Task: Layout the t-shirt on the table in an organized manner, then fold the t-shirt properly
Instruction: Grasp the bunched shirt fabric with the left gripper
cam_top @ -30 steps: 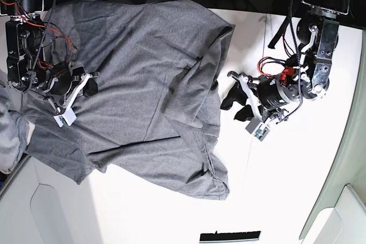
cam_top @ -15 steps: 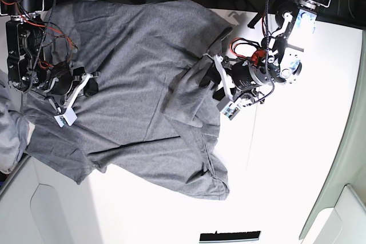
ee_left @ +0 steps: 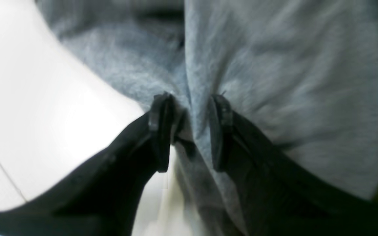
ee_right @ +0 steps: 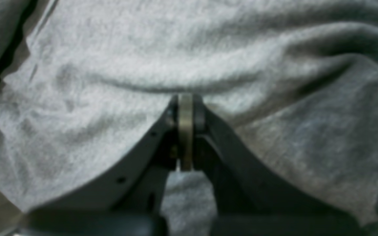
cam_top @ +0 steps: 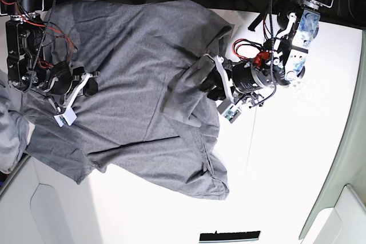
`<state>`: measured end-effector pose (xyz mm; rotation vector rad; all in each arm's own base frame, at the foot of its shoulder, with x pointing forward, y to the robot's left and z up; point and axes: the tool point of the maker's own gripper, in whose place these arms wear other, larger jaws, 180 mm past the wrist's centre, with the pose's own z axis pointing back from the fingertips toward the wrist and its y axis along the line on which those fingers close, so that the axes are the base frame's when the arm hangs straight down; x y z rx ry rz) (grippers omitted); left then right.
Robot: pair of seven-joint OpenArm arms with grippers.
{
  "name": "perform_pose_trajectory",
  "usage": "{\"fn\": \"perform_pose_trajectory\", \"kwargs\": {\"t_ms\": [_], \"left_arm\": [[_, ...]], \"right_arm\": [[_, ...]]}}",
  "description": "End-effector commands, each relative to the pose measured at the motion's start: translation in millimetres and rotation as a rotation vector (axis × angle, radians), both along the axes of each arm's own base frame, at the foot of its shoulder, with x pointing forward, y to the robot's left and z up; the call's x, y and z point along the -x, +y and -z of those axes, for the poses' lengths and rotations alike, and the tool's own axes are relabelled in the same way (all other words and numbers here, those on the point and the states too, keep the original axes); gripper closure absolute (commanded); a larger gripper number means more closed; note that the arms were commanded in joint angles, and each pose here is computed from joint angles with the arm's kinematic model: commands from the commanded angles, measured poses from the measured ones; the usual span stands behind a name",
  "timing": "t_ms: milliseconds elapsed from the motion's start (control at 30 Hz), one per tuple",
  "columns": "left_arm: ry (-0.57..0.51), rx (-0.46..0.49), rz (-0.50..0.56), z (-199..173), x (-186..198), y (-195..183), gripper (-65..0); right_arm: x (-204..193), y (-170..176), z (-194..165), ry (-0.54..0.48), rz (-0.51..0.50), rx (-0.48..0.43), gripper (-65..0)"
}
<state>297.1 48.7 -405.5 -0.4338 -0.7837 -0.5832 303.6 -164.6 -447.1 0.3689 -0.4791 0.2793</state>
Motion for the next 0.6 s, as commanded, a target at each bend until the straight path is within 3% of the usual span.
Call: {"fn": "perform_pose_trajectory", "kwargs": {"t_ms": [0,100,233,433,567], "left_arm": [[-0.056,0.042,0.016,-22,-10,-4,-19.7],[-0.082,0.049,-0.007,-30,-17,3,-20.1],[-0.089,0.047,-0.063,-31,-25,21,-28.8],[-0.037,0.044,-0.131,-7,-26,40,-29.3],[-0.020,0.050,-0.092,-2,-19,34,-29.3]], "right_arm": [[-14,-4,-14,-0.053,0.005,-0.004,0.0],[-14,-4,-14,-0.053,0.005,-0.004,0.0],[-14,-4,-14,-0.053,0.005,-0.004,0.0],[-14,-4,-14,-0.053,0.006,-0.004,0.0],[-14,-4,-14,-0.053,0.005,-0.005,0.0]]}}
